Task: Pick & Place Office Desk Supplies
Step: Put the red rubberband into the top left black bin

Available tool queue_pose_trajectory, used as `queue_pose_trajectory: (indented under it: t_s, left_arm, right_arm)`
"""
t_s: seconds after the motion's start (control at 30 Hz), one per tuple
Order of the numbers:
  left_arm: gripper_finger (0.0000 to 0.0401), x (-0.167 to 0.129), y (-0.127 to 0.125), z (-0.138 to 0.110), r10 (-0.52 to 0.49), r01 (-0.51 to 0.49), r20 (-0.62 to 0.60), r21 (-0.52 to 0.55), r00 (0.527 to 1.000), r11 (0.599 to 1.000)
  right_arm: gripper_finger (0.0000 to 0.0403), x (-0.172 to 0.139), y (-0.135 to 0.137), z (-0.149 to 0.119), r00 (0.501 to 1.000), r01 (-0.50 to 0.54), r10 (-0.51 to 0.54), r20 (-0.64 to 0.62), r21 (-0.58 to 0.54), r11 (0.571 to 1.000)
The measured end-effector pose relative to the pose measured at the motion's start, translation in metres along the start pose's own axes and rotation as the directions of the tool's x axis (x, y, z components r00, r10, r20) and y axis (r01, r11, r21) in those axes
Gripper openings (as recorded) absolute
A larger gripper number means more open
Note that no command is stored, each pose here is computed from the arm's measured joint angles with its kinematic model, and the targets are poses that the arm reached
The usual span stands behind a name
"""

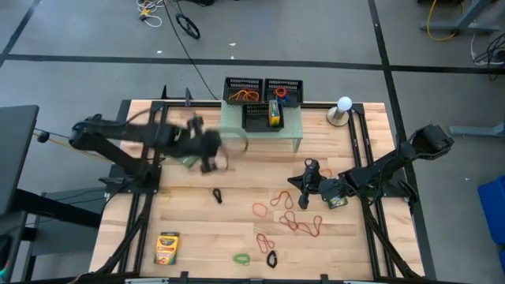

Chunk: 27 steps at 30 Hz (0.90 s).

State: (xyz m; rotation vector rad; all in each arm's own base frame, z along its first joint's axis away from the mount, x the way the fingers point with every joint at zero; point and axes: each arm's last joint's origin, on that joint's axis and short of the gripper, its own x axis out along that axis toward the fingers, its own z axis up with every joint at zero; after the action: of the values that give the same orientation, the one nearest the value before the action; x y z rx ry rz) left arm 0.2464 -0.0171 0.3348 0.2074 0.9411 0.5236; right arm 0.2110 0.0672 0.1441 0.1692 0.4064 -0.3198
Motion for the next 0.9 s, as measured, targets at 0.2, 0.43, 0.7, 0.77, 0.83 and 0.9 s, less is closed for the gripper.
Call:
queue_pose_trajectory:
  t_s: [0.2, 0.43, 0.7, 0.77, 0.83, 0.9]
  left_arm:
    - [0.0005, 0.040, 0.072, 0.032, 0.109, -0.112, -0.050, -0.070, 0.993, 0.991]
    - [0.0005, 0.070, 0.135, 0.066, 0.230, -0.238, -0.082, -0.125, 0.970, 0.963]
    - [0.0005, 0.124, 0.169, 0.085, 0.183, -0.194, -0.075, -0.173, 0.980, 0.966]
    - [0.0005, 0.137, 0.173, 0.085, 0.183, -0.196, -0.092, -0.169, 0.979, 0.966]
    - [0.0005, 0.149, 0.176, 0.085, 0.180, -0.194, -0.096, -0.173, 0.979, 0.966]
    - [0.0005, 0.161, 0.179, 0.083, 0.158, -0.174, -0.103, -0.173, 0.982, 0.969]
  right_arm:
    - [0.0023, 0.000, 0.000, 0.000, 1.000, -0.001, 0.001, 0.002, -0.011, 1.000]
    - [0.0023, 0.000, 0.000, 0.001, 1.000, -0.003, 0.003, 0.006, -0.007, 1.000]
    - [0.0023, 0.000, 0.000, 0.001, 1.000, -0.003, 0.003, 0.006, -0.007, 1.000]
    - [0.0023, 0.000, 0.000, 0.001, 1.000, -0.003, 0.003, 0.006, -0.007, 1.000]
    - [0.0023, 0.000, 0.000, 0.001, 1.000, -0.003, 0.003, 0.006, -0.007, 1.000]
    - [0.0023, 0.000, 0.000, 0.001, 1.000, -0.003, 0.003, 0.005, -0.007, 1.000]
